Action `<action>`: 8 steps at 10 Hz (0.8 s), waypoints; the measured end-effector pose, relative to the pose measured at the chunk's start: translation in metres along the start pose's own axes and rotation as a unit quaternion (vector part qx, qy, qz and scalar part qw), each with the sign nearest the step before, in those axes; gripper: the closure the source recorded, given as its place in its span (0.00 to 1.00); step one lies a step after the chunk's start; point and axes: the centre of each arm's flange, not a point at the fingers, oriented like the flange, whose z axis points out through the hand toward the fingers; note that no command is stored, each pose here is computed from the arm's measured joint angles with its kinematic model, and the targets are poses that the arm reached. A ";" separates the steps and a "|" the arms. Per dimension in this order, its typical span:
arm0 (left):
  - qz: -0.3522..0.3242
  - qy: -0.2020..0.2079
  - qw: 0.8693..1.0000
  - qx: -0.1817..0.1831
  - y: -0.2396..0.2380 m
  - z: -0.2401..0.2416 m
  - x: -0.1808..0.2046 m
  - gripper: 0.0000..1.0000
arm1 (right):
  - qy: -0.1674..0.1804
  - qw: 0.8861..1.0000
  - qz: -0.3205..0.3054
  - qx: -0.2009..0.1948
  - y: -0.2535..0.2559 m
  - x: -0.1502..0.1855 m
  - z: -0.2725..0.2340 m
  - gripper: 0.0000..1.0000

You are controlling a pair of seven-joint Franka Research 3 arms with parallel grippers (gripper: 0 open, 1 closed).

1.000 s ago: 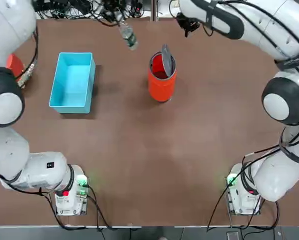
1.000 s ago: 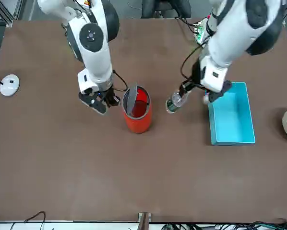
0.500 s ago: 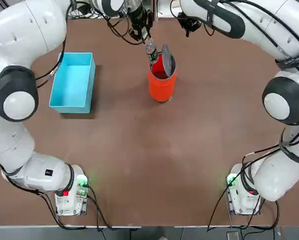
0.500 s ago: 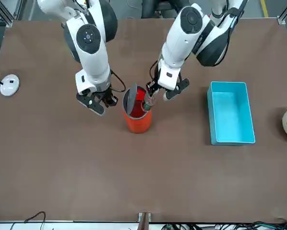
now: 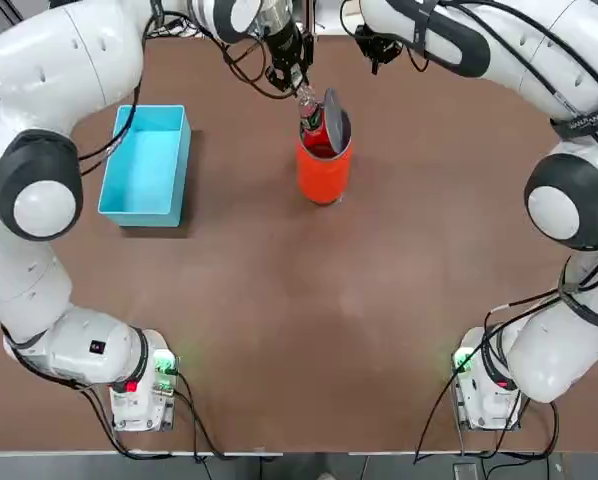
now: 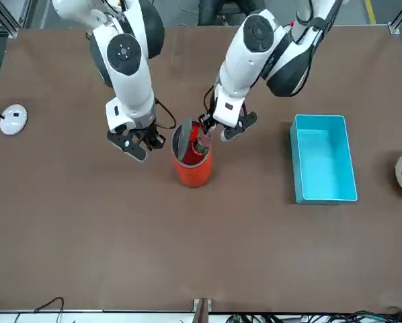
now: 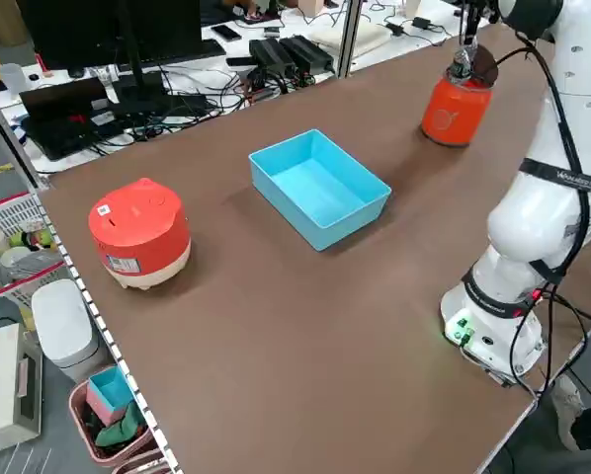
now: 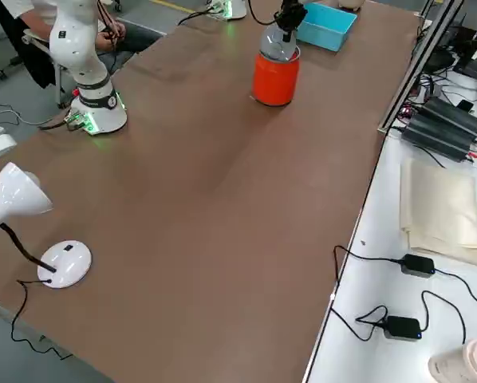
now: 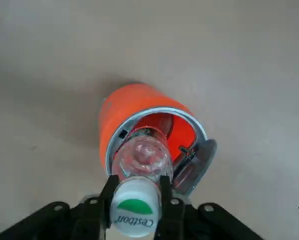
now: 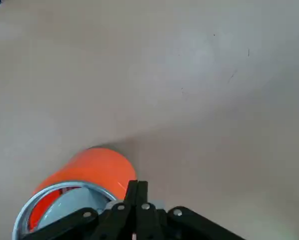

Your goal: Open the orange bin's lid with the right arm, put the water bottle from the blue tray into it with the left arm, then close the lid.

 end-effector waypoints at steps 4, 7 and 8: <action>0.012 0.032 0.999 0.003 0.000 -0.001 0.009 0.09 | 0.000 1.000 0.000 0.000 0.000 0.000 0.000 0.98; -0.028 0.077 0.996 0.034 -0.036 -0.042 0.087 0.00 | 0.000 1.000 0.000 0.000 0.000 0.000 0.000 0.98; -0.025 0.101 0.993 0.052 -0.060 -0.067 0.122 0.00 | 0.000 1.000 -0.001 0.000 0.000 -0.001 0.000 0.98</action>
